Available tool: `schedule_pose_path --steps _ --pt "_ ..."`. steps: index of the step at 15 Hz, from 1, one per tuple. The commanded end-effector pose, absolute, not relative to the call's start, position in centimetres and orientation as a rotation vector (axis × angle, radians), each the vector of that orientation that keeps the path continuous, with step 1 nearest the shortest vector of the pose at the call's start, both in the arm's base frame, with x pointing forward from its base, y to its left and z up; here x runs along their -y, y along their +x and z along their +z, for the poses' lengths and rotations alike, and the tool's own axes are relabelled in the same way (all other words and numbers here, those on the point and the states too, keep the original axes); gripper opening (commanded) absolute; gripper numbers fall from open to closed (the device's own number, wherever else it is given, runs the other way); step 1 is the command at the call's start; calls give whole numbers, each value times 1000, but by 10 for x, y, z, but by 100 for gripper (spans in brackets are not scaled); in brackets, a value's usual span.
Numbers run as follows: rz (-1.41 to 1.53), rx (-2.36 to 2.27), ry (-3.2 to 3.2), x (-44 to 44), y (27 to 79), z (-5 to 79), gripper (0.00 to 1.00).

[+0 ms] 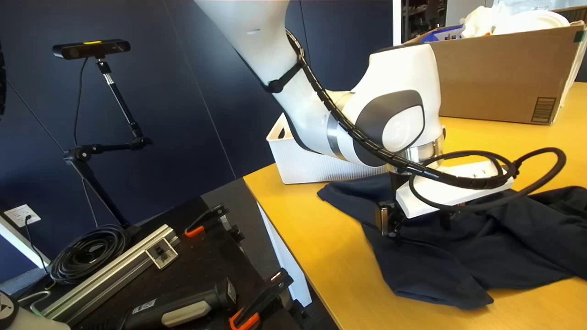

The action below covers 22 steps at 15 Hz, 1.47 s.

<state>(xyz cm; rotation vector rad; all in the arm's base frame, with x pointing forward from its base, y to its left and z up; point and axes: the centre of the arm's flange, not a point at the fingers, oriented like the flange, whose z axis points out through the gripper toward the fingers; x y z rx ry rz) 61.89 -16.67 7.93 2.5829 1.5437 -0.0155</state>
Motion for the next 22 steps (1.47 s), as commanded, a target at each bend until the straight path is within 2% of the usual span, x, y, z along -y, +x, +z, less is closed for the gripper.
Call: schedule_pose_path --steps 1,6,8,17,18,22 --pt "-31 -1565 2602 177 606 84 100" --pt "-53 -1551 2629 187 606 75 100" --pt "-52 -1557 2628 185 606 77 72" --pt "-33 -1533 2627 185 600 85 4" --pt "-31 -1533 2625 184 598 86 0" --pt "-42 -1487 2626 186 591 94 1"
